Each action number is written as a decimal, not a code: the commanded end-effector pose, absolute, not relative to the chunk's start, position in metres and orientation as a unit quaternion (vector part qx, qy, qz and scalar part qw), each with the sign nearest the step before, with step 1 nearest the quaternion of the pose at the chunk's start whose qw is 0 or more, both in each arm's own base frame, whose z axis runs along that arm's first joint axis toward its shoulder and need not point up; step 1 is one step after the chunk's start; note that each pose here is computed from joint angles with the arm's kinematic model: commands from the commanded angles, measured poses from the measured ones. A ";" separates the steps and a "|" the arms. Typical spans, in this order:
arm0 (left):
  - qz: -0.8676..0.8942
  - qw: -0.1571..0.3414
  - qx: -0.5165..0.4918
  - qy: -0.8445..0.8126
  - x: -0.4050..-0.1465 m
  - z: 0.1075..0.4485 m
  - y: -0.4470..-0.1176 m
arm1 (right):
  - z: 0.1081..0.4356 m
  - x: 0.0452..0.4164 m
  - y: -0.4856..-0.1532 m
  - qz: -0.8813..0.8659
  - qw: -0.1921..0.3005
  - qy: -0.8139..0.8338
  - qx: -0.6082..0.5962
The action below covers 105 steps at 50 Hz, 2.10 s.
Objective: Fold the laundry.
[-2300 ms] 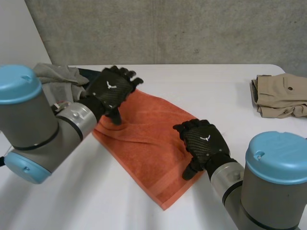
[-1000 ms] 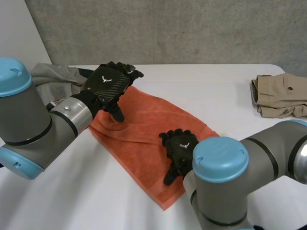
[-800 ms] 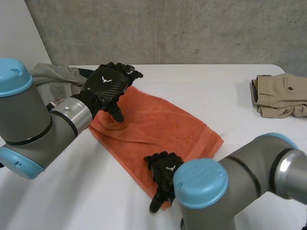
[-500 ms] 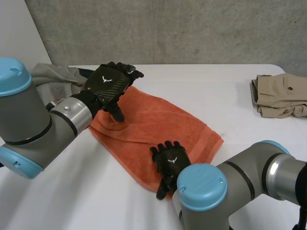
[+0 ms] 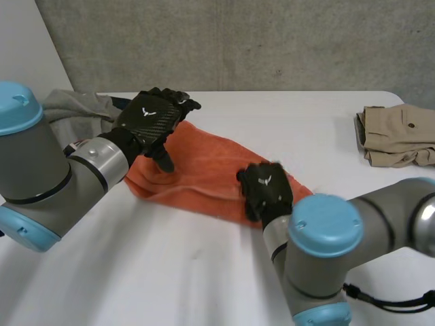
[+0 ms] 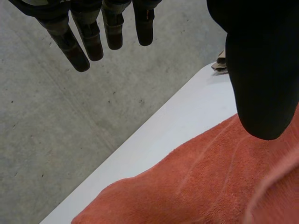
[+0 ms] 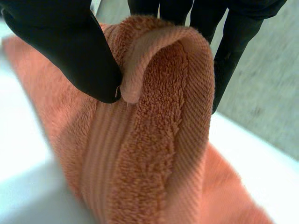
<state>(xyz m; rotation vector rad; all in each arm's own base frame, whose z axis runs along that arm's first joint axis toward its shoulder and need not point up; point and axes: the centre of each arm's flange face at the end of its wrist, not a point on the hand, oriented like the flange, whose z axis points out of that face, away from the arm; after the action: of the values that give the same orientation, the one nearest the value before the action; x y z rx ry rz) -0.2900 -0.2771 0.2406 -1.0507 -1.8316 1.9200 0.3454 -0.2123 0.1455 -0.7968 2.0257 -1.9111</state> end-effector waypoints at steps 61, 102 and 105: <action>0.625 0.027 -0.342 -0.701 -0.318 0.237 -0.294 | 0.236 0.267 -0.333 -0.666 0.060 0.697 -0.259; 0.605 0.044 -0.387 -0.694 -0.342 0.165 -0.250 | 0.148 0.206 -0.359 -0.647 0.005 0.719 -0.253; 0.611 0.046 -0.382 -0.692 -0.337 0.183 -0.244 | 0.147 0.197 -0.362 -0.644 -0.013 0.726 -0.241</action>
<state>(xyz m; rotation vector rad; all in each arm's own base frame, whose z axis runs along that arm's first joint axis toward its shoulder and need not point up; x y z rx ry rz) -0.3417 -0.2511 0.1596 -1.1812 -2.1077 1.8550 0.2129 -0.3568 0.1562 -0.7754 2.1990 -2.0125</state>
